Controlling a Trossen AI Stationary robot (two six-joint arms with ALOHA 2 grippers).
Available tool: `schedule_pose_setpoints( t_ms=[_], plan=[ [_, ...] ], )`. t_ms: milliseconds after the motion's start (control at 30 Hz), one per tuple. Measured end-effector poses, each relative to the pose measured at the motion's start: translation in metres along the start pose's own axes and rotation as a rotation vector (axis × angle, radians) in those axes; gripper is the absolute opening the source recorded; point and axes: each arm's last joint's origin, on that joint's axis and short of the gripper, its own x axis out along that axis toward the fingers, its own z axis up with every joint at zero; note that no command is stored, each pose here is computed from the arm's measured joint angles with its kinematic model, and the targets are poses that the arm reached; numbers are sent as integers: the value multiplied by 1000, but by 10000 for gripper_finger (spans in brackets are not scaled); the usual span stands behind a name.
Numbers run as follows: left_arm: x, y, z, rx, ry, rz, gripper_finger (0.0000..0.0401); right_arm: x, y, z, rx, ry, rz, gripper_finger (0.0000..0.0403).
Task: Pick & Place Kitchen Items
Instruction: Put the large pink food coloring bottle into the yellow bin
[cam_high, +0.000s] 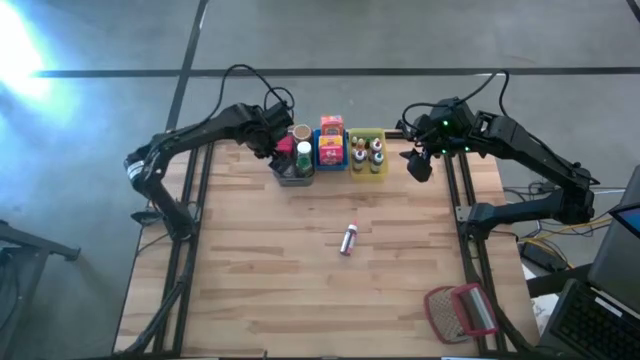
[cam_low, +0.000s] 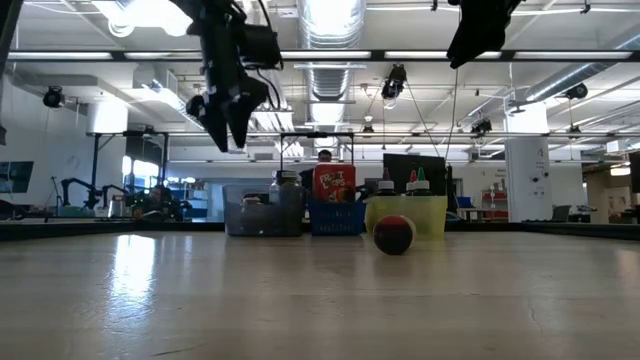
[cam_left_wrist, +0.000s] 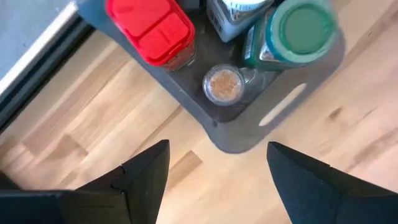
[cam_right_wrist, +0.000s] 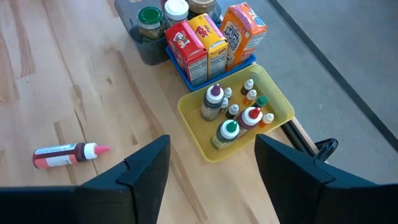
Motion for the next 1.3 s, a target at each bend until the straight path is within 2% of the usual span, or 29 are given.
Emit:
schedule_pose_setpoints(
  t_ms=[233, 433, 633, 767, 867, 1000, 1167, 1300],
  plan=[
    [-41, -9, -10, -49, -101, -43, 273, 0, 0, 0, 0, 0, 0, 219],
    [-67, -36, -30, -33, -171, -102, 273, 0, 0, 0, 0, 0, 0, 231],
    [-84, -91, -58, 37, -319, -70, 273, 0, 0, 0, 0, 0, 0, 253],
    [-86, -141, -80, 59, -473, -57, 273, 0, 0, 0, 0, 0, 0, 267],
    [-86, -180, -98, 90, -594, -96, 273, 0, 0, 0, 0, 0, 0, 278],
    [-83, -225, -121, 209, -693, -184, 273, 0, 0, 0, 0, 0, 0, 293],
    [-68, -263, -132, 284, -753, -256, 273, 0, 0, 0, 0, 0, 0, 312],
    [-43, -280, -132, 312, -732, -230, 273, 0, 0, 0, 0, -1, 0, 327]
  ],
)
